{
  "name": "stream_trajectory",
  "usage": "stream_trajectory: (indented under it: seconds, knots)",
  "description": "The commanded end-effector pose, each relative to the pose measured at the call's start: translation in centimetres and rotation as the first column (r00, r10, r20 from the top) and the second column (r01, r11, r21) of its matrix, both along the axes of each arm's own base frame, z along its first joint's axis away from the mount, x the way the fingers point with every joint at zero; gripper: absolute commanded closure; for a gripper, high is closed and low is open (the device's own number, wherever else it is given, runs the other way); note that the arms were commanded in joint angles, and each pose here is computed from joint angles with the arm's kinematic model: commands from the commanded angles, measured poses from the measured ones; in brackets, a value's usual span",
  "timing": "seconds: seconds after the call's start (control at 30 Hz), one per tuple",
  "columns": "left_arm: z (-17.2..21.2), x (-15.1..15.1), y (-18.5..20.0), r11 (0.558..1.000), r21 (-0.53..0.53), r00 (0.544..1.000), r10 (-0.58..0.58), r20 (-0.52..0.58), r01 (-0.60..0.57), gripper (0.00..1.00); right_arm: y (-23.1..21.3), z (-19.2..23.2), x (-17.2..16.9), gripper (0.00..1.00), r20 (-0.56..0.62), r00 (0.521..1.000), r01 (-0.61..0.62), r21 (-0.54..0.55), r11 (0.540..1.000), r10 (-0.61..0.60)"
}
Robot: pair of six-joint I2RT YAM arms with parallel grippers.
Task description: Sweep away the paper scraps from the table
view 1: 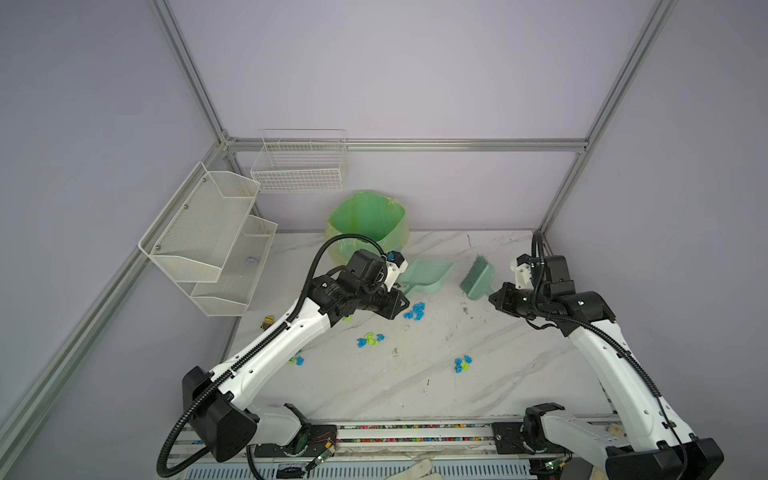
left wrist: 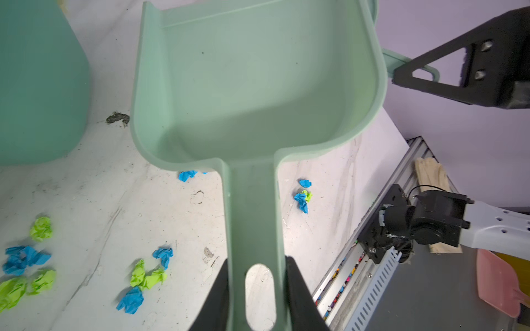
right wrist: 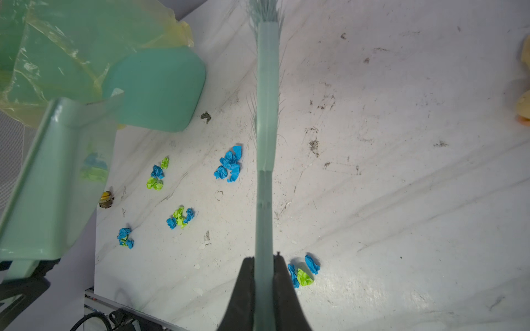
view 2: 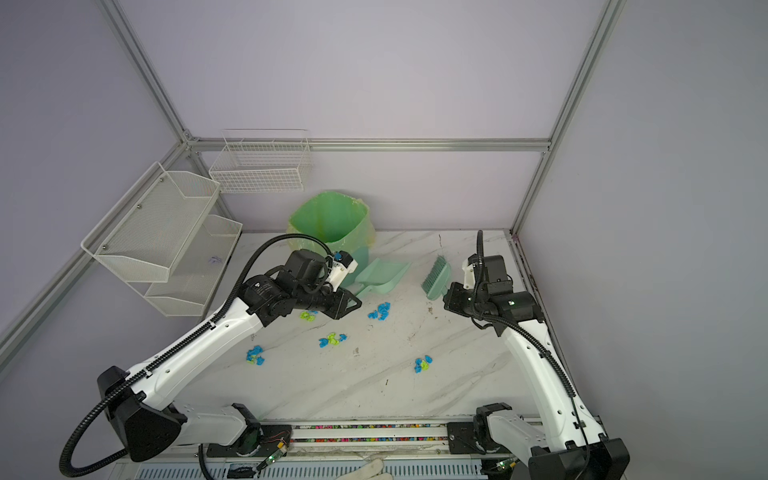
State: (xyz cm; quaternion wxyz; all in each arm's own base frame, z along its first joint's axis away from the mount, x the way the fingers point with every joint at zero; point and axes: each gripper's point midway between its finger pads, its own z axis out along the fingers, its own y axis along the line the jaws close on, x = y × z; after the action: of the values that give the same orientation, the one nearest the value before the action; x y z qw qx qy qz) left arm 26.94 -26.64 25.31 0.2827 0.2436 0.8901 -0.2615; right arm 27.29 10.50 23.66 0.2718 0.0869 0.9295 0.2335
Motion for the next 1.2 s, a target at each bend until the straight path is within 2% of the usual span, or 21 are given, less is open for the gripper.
stream_trajectory:
  seconds: [0.0,0.33,0.53,0.63,0.97,1.1,1.17]
  knots:
    - [-2.3,0.1,0.2,0.996,0.085,1.000,0.007,0.022,-0.009,1.00,0.0,0.4,-1.3,1.00,0.001,0.999,-0.035,-0.019,0.999,0.035]
    - [-4.5,-0.1,-1.8,0.995,0.098,0.998,-0.014,-0.058,0.019,1.00,0.0,-1.6,-4.1,1.00,-0.041,0.996,-0.079,-0.033,0.996,0.078]
    - [-4.9,0.8,-1.6,0.992,0.126,0.999,0.014,-0.047,-0.008,1.00,-0.6,-2.1,-5.5,1.00,-0.056,0.995,-0.086,-0.059,0.994,0.083]
    - [-4.8,1.0,-1.2,0.989,0.144,0.999,0.024,-0.023,-0.020,1.00,-0.9,-3.0,-7.4,1.00,-0.119,0.989,-0.094,-0.058,0.994,0.086]
    - [-3.7,1.9,-1.5,0.988,0.150,1.000,0.019,0.012,-0.020,1.00,0.1,-1.6,-11.3,1.00,-0.139,0.980,-0.137,0.048,0.989,0.143]
    - [-3.1,2.6,-2.2,0.989,0.145,1.000,0.012,0.020,-0.014,1.00,0.5,-2.6,-12.7,1.00,-0.171,0.972,-0.147,0.092,0.985,0.161]
    - [-3.2,2.8,-2.5,0.989,0.144,1.000,0.014,0.015,-0.017,1.00,0.3,-2.9,-13.0,1.00,-0.178,0.971,-0.145,0.081,0.986,0.158]
